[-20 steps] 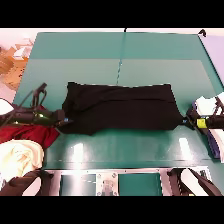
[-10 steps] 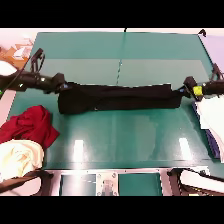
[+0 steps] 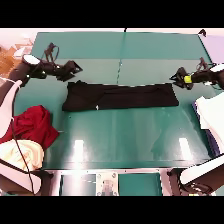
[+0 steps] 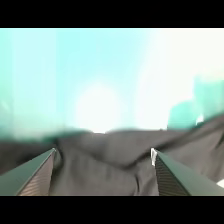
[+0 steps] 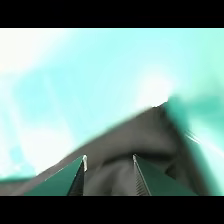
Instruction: Fold the shirts.
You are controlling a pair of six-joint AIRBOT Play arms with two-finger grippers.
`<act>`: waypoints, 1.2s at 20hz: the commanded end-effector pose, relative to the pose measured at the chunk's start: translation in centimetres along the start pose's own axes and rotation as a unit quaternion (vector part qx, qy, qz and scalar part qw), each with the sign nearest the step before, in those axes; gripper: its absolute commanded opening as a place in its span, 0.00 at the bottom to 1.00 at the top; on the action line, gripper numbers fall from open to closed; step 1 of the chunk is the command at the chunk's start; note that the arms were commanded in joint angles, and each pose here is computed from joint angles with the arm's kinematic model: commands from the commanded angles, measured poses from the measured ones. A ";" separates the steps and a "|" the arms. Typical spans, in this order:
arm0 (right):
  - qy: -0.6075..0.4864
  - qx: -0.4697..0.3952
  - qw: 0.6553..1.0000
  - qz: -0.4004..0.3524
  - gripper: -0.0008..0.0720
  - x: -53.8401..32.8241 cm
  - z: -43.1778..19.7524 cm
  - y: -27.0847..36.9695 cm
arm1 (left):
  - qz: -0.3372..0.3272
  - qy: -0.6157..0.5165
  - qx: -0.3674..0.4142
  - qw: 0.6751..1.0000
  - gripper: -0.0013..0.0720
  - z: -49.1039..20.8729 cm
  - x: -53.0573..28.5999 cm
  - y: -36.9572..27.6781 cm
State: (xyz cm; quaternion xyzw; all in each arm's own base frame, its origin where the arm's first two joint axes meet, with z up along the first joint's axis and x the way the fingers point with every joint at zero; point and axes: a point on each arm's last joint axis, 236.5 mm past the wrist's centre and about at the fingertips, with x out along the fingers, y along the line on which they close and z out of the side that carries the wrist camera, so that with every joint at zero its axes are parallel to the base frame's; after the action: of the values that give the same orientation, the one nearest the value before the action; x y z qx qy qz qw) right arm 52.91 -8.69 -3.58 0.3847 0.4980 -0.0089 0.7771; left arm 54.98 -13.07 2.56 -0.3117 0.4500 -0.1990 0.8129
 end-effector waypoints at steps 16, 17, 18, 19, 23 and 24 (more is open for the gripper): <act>0.263 -0.099 0.958 0.061 0.03 4.5 -9.9 -4.5 | -0.067 0.085 0.055 0.993 0.12 -2.5 -1.1 -6.5; 0.258 -0.106 0.957 0.074 0.03 3.7 -9.3 -3.4 | -0.068 0.081 0.060 0.993 0.05 -2.5 -0.6 -7.0; 0.246 -0.119 0.959 0.080 0.03 2.4 -8.4 -2.1 | -0.067 0.075 0.066 0.993 0.05 -2.6 -0.1 -7.6; 0.236 -0.133 0.959 0.082 0.03 0.9 -7.6 -0.8 | -0.068 0.070 0.072 0.993 0.05 -2.7 0.6 -8.3; 0.184 -0.213 0.956 0.086 0.03 -7.7 -6.0 6.0 | -0.078 0.049 0.100 0.991 0.05 -4.7 5.0 -12.6; 0.165 -0.232 0.955 0.085 0.03 -9.5 -5.9 7.5 | -0.082 0.048 0.108 0.990 0.05 -5.9 6.7 -13.8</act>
State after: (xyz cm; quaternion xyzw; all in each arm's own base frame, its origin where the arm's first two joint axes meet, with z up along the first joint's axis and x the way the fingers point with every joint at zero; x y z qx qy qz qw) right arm 47.43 -4.38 0.19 0.2653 0.6047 0.2171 0.7189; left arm 52.50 -24.60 6.14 -0.2577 0.4600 -0.3203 0.7870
